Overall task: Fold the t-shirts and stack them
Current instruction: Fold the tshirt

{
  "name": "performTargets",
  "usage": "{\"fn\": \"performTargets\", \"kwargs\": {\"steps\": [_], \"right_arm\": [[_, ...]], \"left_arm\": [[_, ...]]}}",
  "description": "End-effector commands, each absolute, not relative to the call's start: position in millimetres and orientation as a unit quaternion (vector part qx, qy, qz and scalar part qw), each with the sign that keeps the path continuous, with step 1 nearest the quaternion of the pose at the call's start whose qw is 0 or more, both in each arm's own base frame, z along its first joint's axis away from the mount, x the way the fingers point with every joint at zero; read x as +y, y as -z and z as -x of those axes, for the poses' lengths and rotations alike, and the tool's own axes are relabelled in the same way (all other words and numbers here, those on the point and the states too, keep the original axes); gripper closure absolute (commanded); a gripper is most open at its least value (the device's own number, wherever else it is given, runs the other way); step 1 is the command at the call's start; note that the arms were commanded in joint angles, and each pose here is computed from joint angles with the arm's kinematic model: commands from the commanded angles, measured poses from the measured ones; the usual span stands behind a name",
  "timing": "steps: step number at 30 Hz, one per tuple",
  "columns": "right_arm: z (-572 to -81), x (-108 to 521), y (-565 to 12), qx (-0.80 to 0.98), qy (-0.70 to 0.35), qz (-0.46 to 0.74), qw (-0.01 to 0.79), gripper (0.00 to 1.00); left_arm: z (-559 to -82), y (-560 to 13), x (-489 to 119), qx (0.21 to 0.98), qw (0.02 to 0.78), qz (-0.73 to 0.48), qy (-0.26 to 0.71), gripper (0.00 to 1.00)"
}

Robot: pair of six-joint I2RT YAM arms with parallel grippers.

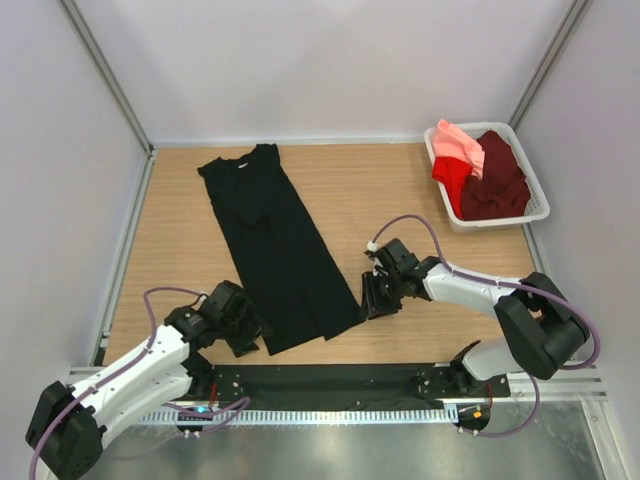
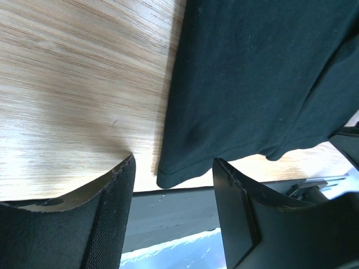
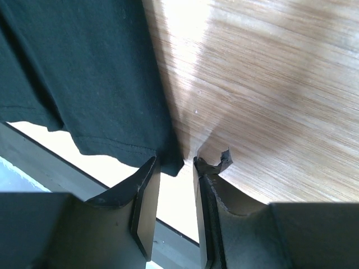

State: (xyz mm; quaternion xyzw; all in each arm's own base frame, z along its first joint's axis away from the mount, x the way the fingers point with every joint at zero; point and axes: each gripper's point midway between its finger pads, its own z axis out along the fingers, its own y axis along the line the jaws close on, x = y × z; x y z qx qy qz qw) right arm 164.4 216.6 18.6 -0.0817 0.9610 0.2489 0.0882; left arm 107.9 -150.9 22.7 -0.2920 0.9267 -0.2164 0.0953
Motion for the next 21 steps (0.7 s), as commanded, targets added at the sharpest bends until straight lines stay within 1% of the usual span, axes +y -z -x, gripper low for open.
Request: {"fn": "performTargets", "kwargs": {"steps": [1,6,7,9,11,14,18,19,20,21], "right_arm": [[-165,218,-25,0.958,-0.259,0.081,0.097,0.63],[-161,220,-20,0.958,-0.263,0.074,0.087,0.66],[-159,220,-20,0.958,-0.264,0.073,0.086,0.66],[-157,222,-21,0.957,-0.269,0.069,0.087,0.66],[-156,220,-21,0.956,-0.272,0.062,0.093,0.66],[-155,223,-20,0.953,-0.283,0.05,0.097,0.66],[-158,226,-20,0.951,-0.288,0.042,0.101,0.76],[-158,227,-21,0.951,-0.289,0.043,0.103,0.84],[-160,227,-22,0.95,-0.29,0.043,0.106,0.89],[-160,227,-22,0.949,-0.291,0.044,0.108,0.95]], "left_arm": [[-109,-16,-148,0.922,0.104,0.304,0.214,0.42],[-105,-15,-149,0.918,0.099,0.311,0.227,0.47],[-101,-13,-150,0.917,0.092,0.312,0.23,0.5],[-98,-13,-149,0.917,0.088,0.313,0.232,0.53],[-95,-11,-147,0.918,0.084,0.314,0.226,0.53],[-94,-9,-146,0.919,0.083,0.314,0.221,0.5],[-90,-5,-145,0.925,0.072,0.31,0.208,0.49],[-89,-5,-144,0.926,0.072,0.309,0.205,0.49],[-88,-4,-144,0.928,0.072,0.306,0.201,0.5],[-90,-3,-139,0.929,0.084,0.306,0.19,0.53]]}}
